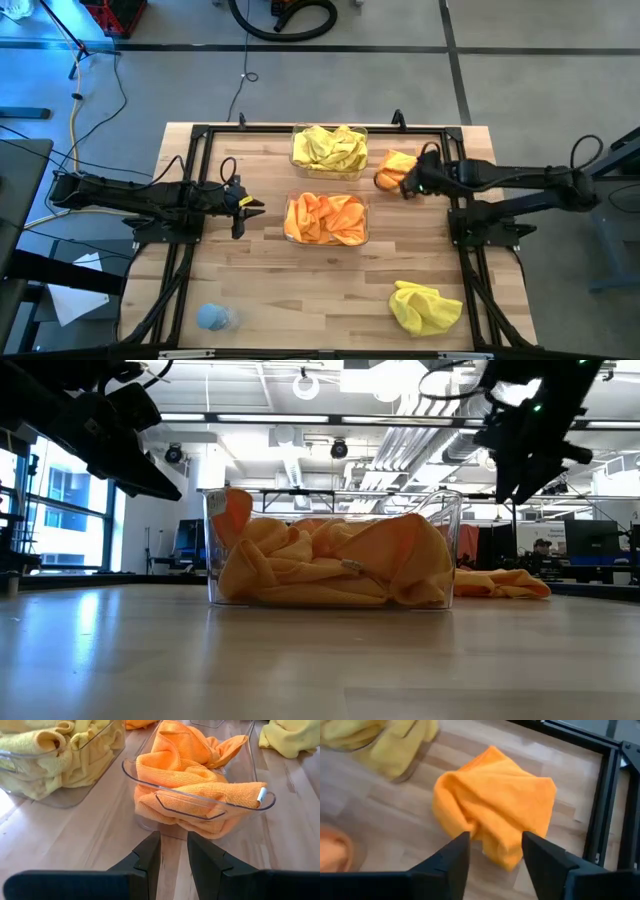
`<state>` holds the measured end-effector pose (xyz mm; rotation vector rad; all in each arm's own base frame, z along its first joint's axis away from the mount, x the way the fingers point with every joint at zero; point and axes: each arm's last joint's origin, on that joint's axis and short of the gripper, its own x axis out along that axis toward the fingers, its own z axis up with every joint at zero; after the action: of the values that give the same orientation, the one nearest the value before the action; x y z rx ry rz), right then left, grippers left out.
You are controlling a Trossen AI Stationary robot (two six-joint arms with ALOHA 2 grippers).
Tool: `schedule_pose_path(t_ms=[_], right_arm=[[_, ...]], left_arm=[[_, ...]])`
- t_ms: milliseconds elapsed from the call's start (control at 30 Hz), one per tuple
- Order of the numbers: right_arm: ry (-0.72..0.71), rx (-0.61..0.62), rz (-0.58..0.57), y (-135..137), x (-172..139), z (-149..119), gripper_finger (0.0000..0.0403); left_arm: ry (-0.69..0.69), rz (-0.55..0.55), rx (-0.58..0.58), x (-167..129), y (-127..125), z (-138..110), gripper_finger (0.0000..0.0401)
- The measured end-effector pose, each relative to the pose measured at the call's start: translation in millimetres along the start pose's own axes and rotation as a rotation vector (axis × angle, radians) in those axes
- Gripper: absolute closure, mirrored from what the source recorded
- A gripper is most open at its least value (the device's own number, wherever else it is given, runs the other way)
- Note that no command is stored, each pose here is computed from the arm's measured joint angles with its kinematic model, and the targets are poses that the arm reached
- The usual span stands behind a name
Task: Sort microfiber towel by color & place in baskets
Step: Put the orange microfiber towel into the bottom transparent bin
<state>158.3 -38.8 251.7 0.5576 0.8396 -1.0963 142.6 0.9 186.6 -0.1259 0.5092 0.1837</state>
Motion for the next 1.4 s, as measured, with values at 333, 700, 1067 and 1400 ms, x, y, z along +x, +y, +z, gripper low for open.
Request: schedule_pose_path(t_ms=[333,700,1067,1400], right_arm=[[0.145,-0.005,-0.063,3.4,72.5,38.0,0.0136],[0.449,-0.077,-0.096,-1.0,158.0,19.9,0.0105],[0.414,0.011,-0.11,-13.3,148.6,2.9,0.0337],[0.382,0.089,-0.057,-19.1,83.2,-5.5,0.0377]], left_arm=[[0.04,0.008,-0.012,-0.1,0.7,-3.8,0.0318],[0.091,0.018,-0.011,-0.4,1.7,-8.7,0.0318],[0.09,0.017,-0.011,-0.4,1.7,-8.7,0.0318],[0.089,0.017,-0.009,-0.4,1.7,-8.7,0.0318]])
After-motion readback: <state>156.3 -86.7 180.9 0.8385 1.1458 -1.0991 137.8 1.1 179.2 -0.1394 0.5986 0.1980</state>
